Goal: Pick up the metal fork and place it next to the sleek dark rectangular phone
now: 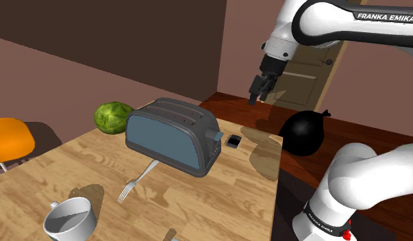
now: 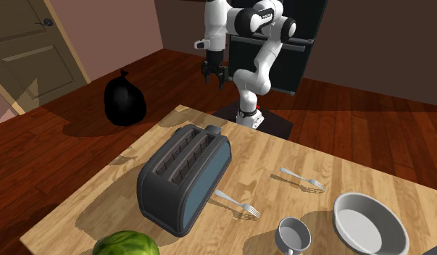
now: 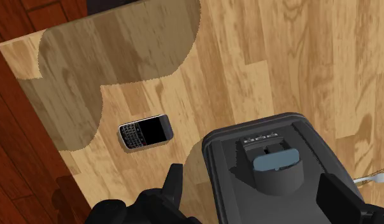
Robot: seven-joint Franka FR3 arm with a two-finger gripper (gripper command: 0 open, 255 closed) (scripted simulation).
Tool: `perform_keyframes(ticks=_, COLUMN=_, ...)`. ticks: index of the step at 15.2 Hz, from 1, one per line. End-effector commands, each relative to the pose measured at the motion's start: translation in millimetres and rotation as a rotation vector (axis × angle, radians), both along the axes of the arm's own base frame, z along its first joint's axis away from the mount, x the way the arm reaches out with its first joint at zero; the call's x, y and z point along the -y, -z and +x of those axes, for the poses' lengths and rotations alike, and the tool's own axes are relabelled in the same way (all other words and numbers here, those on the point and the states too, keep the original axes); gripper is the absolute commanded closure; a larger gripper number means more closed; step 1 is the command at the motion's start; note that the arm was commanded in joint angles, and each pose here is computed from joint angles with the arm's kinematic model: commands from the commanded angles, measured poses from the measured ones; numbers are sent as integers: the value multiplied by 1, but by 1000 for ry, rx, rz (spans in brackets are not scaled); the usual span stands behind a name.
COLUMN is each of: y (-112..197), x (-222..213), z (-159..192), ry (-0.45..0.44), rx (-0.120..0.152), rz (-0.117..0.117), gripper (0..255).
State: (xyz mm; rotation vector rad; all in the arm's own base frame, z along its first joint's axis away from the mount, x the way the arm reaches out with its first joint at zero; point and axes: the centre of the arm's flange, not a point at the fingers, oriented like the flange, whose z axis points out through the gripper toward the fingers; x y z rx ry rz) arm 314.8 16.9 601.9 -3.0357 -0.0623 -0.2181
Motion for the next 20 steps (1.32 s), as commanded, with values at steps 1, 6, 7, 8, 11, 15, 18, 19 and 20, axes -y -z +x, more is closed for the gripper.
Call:
perform_keyframes(ticks=1, y=0, x=0, z=0, ry=0, rx=0, rz=0, gripper=0)
perform_keyframes(ticks=6, y=29, x=-64, z=0, ry=156, rx=-8, rz=-12, gripper=0)
perform_keyframes(ticks=7, y=35, x=-77, z=1, ry=187, rx=-9, rz=-14, gripper=0)
perform_keyframes(ticks=8, y=41, x=-90, z=3, ry=219, rx=-11, rz=-17, gripper=0)
perform_keyframes(ticks=11, y=59, x=-128, z=10, ry=312, rx=-15, rz=-24, gripper=0)
perform_keyframes(ticks=15, y=83, x=-177, z=25, ry=437, rx=-22, rz=-33, gripper=0)
perform_keyframes(ticks=18, y=102, x=-212, z=39, ry=531, rx=-26, rz=-41, gripper=0)
perform_keyframes(ticks=19, y=108, x=-223, z=45, ry=562, rx=-28, rz=-43, gripper=0)
perform_keyframes(ticks=20, y=114, x=-234, z=51, ry=593, rx=-29, rz=-45, gripper=0)
